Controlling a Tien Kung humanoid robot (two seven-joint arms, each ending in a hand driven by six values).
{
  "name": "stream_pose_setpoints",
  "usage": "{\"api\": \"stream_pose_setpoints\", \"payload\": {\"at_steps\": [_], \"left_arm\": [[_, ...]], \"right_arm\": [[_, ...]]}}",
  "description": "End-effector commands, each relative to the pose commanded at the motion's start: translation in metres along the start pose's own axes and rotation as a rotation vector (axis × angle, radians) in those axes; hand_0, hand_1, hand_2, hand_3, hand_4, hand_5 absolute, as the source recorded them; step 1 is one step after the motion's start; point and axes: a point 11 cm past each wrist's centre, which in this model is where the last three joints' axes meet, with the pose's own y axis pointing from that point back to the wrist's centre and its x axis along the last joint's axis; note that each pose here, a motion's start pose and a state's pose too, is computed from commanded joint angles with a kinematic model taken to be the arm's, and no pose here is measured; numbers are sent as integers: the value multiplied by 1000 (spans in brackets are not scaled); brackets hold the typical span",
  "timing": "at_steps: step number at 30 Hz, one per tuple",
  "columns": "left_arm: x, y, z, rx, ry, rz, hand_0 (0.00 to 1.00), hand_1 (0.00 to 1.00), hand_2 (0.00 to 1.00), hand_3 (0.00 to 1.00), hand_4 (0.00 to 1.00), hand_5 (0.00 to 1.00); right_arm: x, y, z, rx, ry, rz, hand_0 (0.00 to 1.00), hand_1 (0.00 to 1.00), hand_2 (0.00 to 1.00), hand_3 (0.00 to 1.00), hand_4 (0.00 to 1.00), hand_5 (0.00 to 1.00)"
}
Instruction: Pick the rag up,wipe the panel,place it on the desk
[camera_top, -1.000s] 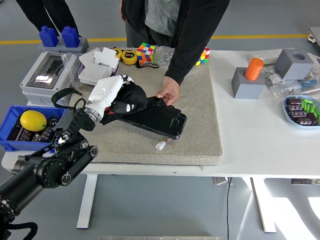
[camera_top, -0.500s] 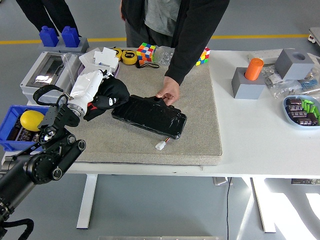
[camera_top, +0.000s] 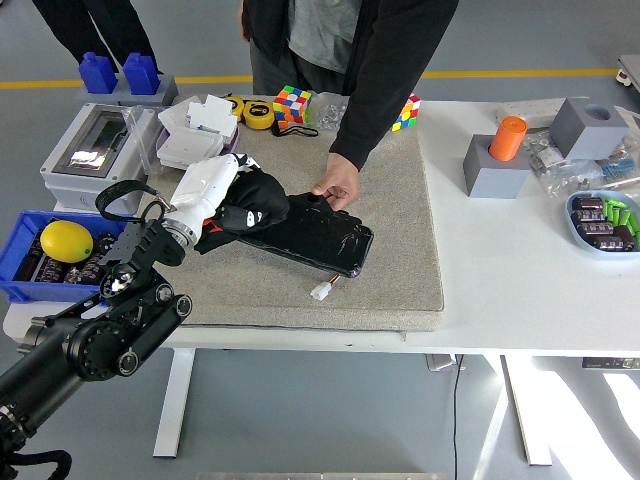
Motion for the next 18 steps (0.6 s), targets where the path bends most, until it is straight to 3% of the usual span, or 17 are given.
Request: {"api": "stream_pose_setpoints", "payload": {"at_steps": [18], "left_arm": [[-56,19,71,-184,6,-143,235,321,441,558,745,2]], "right_arm": [[0,0,0,0,4,-2,593,604,539,533,907,360]]}}
